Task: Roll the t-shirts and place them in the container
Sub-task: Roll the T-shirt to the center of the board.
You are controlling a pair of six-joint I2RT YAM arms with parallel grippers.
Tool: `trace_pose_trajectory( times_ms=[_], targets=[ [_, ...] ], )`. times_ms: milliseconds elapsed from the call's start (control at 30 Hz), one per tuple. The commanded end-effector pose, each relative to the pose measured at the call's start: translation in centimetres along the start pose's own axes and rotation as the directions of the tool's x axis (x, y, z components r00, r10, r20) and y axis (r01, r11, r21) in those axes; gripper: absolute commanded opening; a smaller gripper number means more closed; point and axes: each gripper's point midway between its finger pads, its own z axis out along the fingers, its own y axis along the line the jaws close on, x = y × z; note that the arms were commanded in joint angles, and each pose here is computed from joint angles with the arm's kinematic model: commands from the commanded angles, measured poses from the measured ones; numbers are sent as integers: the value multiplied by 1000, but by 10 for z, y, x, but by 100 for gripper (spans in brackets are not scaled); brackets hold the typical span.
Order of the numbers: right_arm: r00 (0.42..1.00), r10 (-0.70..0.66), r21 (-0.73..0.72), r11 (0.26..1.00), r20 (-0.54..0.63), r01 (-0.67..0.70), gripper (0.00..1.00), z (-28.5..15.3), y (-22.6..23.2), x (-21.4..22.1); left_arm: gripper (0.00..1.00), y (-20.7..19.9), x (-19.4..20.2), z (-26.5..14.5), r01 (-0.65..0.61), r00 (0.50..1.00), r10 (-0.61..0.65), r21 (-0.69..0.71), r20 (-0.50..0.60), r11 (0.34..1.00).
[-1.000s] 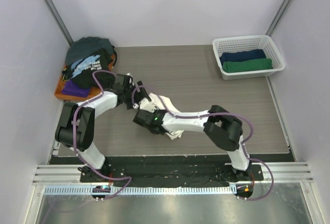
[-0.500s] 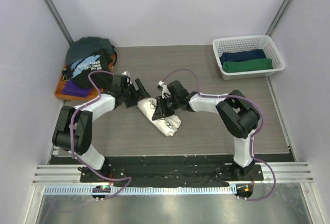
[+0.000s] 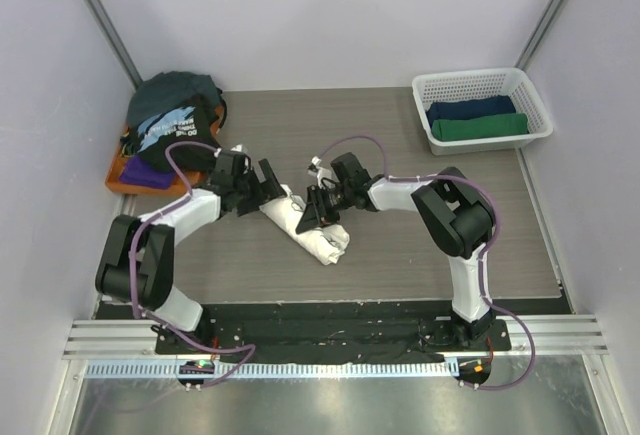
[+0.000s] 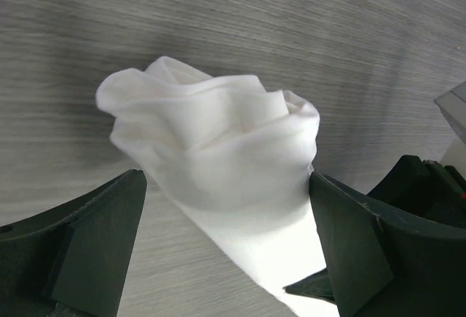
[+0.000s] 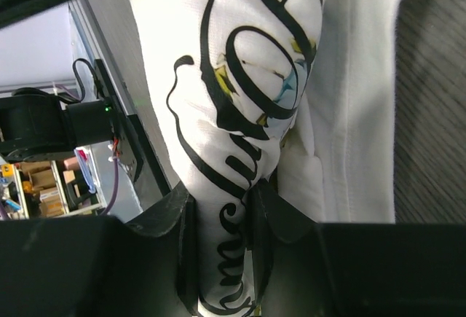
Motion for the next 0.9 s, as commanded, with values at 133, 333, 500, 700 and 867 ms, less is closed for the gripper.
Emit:
trace_pose_trajectory(
  times_ms=[133, 333, 500, 700, 867],
  targets=[
    [987, 37, 271, 962, -158, 8, 1, -10, -50, 49, 100, 19, -17, -39, -24, 993, 38, -121, 114, 992],
    [981, 18, 325, 945, -191, 46, 1, -17, -57, 50, 100, 28, -1, -18, -21, 1000, 20, -55, -6, 998],
    [977, 10, 351, 934, -212, 66, 1, -21, -63, 53, 98, 25, 9, 7, 30, 997, -30, 6, -76, 1000],
    [975, -3, 365, 927, -224, 87, 1, -24, -65, 53, 90, 32, 11, 20, 36, 996, -36, -12, -87, 999],
    [974, -7, 388, 917, -225, 96, 1, -24, -69, 49, 45, 33, 20, 19, 50, 994, -49, 6, -101, 999]
  ],
)
